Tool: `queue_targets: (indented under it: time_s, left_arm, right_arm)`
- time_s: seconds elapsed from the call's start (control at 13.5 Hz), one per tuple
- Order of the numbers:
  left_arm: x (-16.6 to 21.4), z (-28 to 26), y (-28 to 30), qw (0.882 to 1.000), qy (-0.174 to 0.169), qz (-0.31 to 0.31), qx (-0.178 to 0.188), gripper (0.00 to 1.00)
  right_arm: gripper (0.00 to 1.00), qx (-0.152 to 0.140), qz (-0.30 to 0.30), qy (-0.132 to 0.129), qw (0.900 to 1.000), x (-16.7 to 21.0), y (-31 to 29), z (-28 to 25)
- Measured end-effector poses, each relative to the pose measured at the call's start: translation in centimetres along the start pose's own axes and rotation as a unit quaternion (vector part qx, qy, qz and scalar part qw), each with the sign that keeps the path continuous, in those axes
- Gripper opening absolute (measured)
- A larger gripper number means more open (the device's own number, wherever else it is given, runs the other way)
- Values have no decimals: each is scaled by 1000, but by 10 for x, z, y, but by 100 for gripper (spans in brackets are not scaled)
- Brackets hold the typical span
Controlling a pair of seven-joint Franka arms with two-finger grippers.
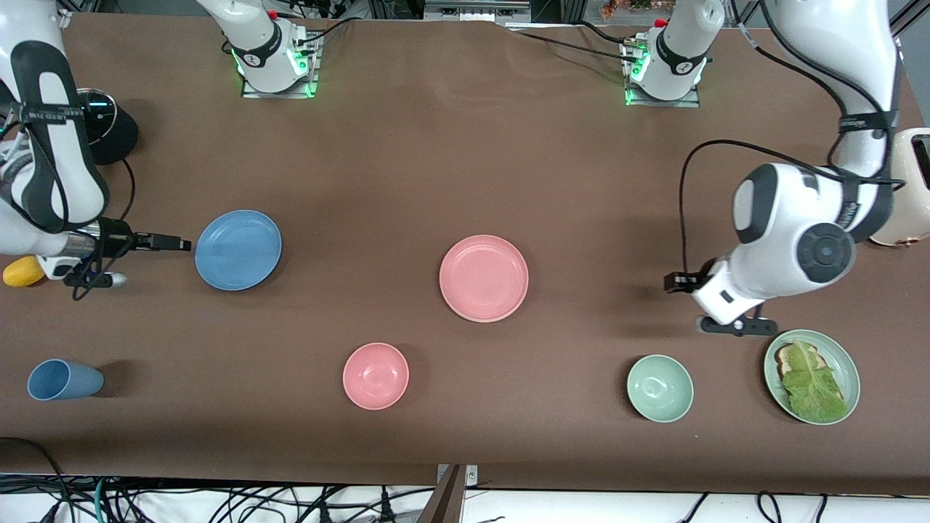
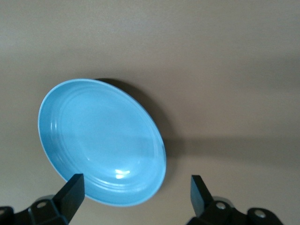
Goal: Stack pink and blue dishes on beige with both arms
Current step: 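Grasp the blue plate's rim with the right gripper while the left gripper retracts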
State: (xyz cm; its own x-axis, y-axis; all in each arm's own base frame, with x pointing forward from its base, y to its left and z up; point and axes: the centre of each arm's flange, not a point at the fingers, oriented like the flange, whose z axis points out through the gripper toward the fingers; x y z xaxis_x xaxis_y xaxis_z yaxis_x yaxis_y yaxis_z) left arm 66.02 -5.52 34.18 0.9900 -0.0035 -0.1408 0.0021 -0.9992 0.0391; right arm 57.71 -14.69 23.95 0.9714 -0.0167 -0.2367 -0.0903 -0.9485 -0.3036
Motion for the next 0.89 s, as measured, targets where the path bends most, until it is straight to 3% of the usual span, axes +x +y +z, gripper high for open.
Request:
queue_targets:
  time_s: [0.22, 0.44, 0.52, 0.67, 0.89]
  left_arm:
    - [1, -16, -54, 999, 5, -22, -29, 99]
    - [-12, -53, -62, 999, 8, -22, -41, 100]
    - [-18, -70, -56, 999, 12, -16, -41, 100]
    - [-33, -108, -48, 999, 29, -6, -34, 100]
    - [-66, -161, -67, 999, 37, -20, -32, 100]
  right_arm:
    - [100, 7, -13, -12, 1000, 6, 13, 37]
    - [92, 13, -18, -19, 1000, 7, 23, 55]
    - [83, 14, -18, -21, 1000, 6, 26, 58]
    - [53, 16, -23, -23, 999, 6, 28, 62]
    - [17, 16, -28, -24, 999, 7, 27, 63]
